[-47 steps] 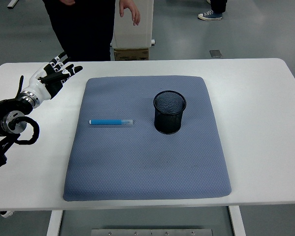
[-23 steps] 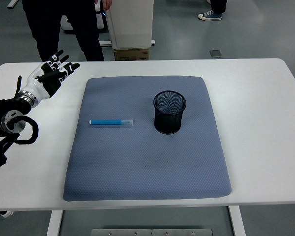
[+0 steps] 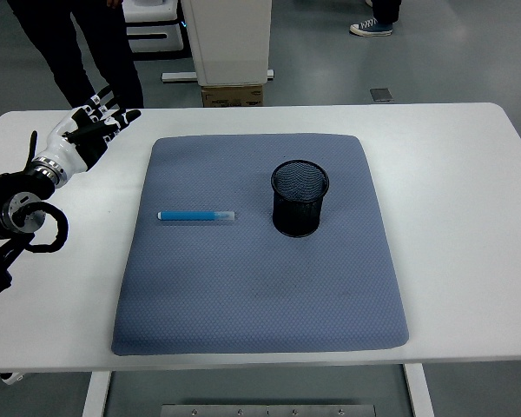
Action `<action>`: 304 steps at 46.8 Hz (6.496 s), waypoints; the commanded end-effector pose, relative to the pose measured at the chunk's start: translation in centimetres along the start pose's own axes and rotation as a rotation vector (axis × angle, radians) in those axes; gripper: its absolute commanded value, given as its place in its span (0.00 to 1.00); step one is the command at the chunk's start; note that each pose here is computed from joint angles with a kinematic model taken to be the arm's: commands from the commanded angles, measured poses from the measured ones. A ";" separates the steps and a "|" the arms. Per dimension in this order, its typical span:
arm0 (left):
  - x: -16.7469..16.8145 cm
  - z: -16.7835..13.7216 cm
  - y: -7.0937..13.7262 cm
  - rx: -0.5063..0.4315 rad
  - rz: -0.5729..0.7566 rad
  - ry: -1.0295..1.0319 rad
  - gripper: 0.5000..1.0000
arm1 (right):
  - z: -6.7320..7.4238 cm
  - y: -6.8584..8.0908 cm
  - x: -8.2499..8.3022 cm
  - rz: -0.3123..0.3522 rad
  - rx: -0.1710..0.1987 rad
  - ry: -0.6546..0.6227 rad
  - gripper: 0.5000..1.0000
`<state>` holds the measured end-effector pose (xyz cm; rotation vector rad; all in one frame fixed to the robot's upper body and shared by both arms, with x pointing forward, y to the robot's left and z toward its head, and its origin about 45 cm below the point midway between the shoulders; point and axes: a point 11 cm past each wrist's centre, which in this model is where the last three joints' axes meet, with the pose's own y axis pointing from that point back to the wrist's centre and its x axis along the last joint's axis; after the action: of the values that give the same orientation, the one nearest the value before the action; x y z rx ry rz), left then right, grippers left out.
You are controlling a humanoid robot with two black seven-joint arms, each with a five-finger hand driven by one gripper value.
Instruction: Left hand places marker in pen holder
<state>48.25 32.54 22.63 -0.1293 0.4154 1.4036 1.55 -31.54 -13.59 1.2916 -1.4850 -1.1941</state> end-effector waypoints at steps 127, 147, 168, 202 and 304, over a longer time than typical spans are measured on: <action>-19.6 -3.1 -0.4 0.641 -0.779 -1.763 1.00 | 0.0 0.0 0.0 0.001 0.000 0.000 1.00; -18.8 -2.8 -0.4 0.680 -0.750 -1.822 1.00 | 0.0 0.0 0.0 0.001 0.000 0.000 1.00; -18.2 -2.7 -0.5 0.719 -0.706 -1.846 1.00 | 0.0 0.0 0.0 -0.001 0.000 0.000 1.00; -18.5 -2.1 0.0 0.758 -0.764 -1.823 1.00 | 0.0 0.0 0.0 0.001 0.000 0.000 1.00; -18.6 -4.2 -0.3 0.739 -0.773 -1.944 0.35 | 0.0 0.0 0.0 0.001 0.000 0.000 1.00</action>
<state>45.72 13.99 25.47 1.4235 -0.7236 0.1005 1.55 -31.54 -13.59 1.2917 -1.4850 -1.1941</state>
